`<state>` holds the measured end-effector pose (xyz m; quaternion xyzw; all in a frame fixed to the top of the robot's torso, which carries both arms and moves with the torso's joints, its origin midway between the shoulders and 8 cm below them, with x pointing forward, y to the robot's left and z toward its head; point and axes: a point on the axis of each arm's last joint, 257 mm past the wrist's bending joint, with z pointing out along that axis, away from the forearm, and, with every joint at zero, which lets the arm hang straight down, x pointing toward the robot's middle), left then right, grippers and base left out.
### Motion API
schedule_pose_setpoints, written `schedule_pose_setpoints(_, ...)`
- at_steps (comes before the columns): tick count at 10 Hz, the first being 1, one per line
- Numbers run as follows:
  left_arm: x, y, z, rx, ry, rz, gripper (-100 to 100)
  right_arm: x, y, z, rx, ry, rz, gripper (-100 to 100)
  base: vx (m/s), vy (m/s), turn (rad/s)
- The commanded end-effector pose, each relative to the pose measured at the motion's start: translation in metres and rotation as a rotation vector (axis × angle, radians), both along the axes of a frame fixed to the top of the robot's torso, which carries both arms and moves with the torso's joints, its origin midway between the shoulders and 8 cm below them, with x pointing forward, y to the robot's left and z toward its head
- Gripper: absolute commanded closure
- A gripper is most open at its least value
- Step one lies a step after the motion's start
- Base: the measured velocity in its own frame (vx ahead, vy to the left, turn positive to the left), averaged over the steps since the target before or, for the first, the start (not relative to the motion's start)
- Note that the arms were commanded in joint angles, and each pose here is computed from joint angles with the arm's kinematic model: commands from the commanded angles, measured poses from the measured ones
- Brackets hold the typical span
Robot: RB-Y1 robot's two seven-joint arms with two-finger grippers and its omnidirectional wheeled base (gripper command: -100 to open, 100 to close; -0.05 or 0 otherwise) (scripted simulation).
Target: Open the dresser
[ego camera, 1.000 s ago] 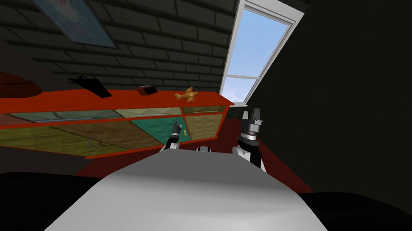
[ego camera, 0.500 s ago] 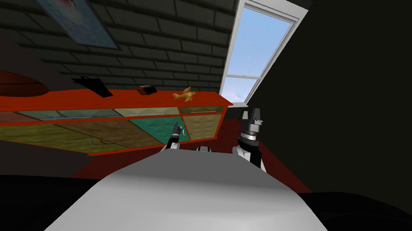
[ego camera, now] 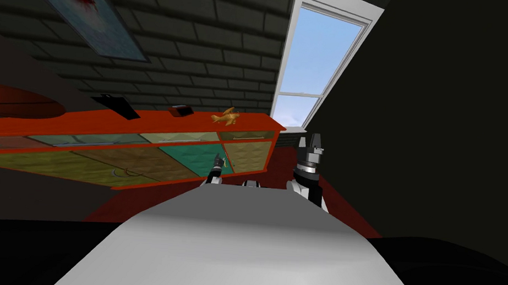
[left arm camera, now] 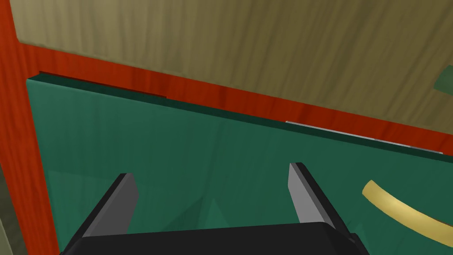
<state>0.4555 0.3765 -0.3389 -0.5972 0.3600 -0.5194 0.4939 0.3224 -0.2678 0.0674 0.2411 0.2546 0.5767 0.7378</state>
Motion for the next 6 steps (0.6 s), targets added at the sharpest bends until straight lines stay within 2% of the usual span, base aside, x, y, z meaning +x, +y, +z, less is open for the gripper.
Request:
schedule_pose_setpoints(1, -0.005, 0.003, -0.025, -0.033, 0.046, 0.014, -100, 0.000, 0.000, 0.000, 0.000, 0.000, 0.000, 0, 0.019, -0.046, 0.021)
schedule_pose_setpoints(2, -0.002, 0.003, -0.030, -0.059, 0.051, 0.019, -100, 0.000, 0.000, 0.000, 0.000, 0.000, 0.000, 0, 0.022, -0.051, 0.041)
schedule_pose_setpoints(3, -0.006, 0.004, -0.040, -0.061, 0.073, 0.023, -100, 0.000, 0.000, 0.000, 0.000, 0.000, 0.000, 0, 0.018, -0.041, 0.021)
schedule_pose_setpoints(6, -0.011, 0.003, -0.075, -0.144, 0.131, 0.048, -100, 0.000, 0.000, 0.000, 0.000, 0.000, 0.000, 0, 0.035, -0.055, 0.049)
